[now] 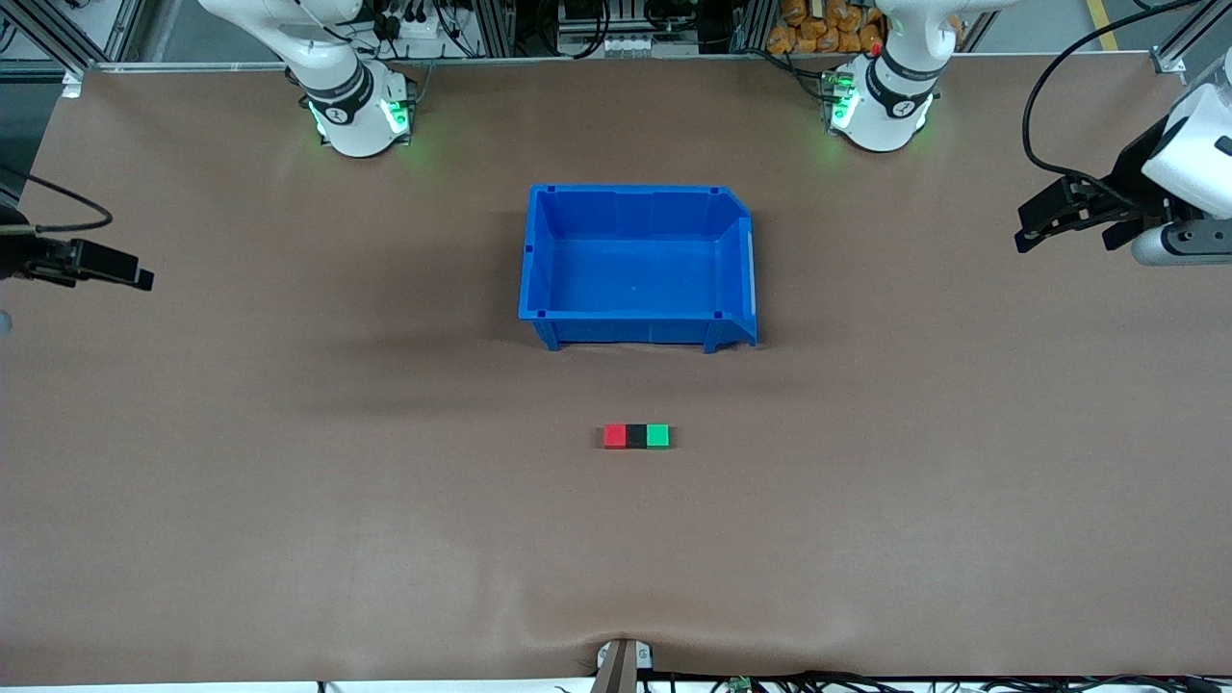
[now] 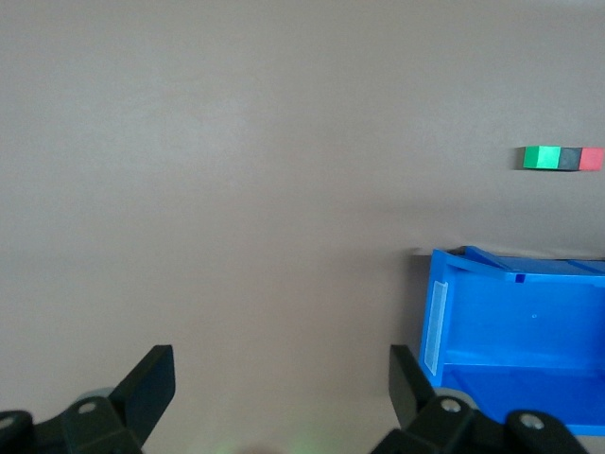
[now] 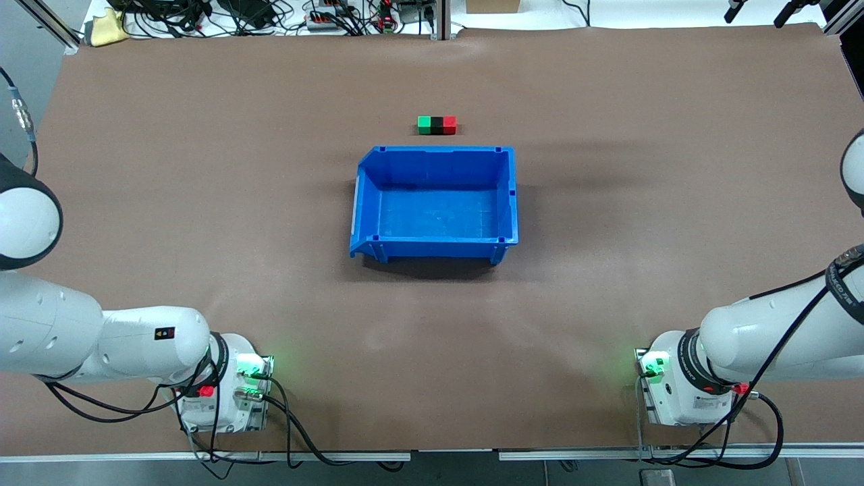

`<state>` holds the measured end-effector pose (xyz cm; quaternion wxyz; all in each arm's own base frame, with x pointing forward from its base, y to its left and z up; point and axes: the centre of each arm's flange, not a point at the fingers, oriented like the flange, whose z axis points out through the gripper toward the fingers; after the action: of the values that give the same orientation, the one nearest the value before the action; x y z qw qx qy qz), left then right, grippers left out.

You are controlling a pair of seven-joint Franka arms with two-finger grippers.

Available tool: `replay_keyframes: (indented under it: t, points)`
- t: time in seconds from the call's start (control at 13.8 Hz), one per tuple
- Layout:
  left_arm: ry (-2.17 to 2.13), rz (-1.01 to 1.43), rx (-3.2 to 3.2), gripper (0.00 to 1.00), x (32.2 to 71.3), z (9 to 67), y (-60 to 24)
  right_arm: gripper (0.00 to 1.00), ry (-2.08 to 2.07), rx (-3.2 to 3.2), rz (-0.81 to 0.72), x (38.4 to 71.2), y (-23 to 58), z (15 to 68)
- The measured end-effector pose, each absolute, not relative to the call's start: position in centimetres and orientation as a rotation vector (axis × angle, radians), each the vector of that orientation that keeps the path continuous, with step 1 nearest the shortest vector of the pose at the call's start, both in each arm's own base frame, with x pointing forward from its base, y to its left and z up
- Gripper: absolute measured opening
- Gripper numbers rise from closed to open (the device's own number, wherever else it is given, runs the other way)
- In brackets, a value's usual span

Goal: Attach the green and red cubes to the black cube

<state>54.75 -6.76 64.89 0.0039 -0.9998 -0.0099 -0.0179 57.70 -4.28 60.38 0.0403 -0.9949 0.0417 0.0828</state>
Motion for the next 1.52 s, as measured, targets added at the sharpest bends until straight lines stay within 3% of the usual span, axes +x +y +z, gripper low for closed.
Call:
replay_keyframes:
  t: [0.8, 1.52]
  points:
    - [-0.031, -0.056, -3.133, 1.0, 54.7, 64.9, -6.8, 1.0, 0.092, -3.058, 0.37, 54.0, -3.2, 61.1]
    - [-0.031, -0.054, -3.133, 1.0, 54.8, 64.8, -6.8, 1.0, 0.165, -3.092, 0.295, 54.1, -1.7, 63.3]
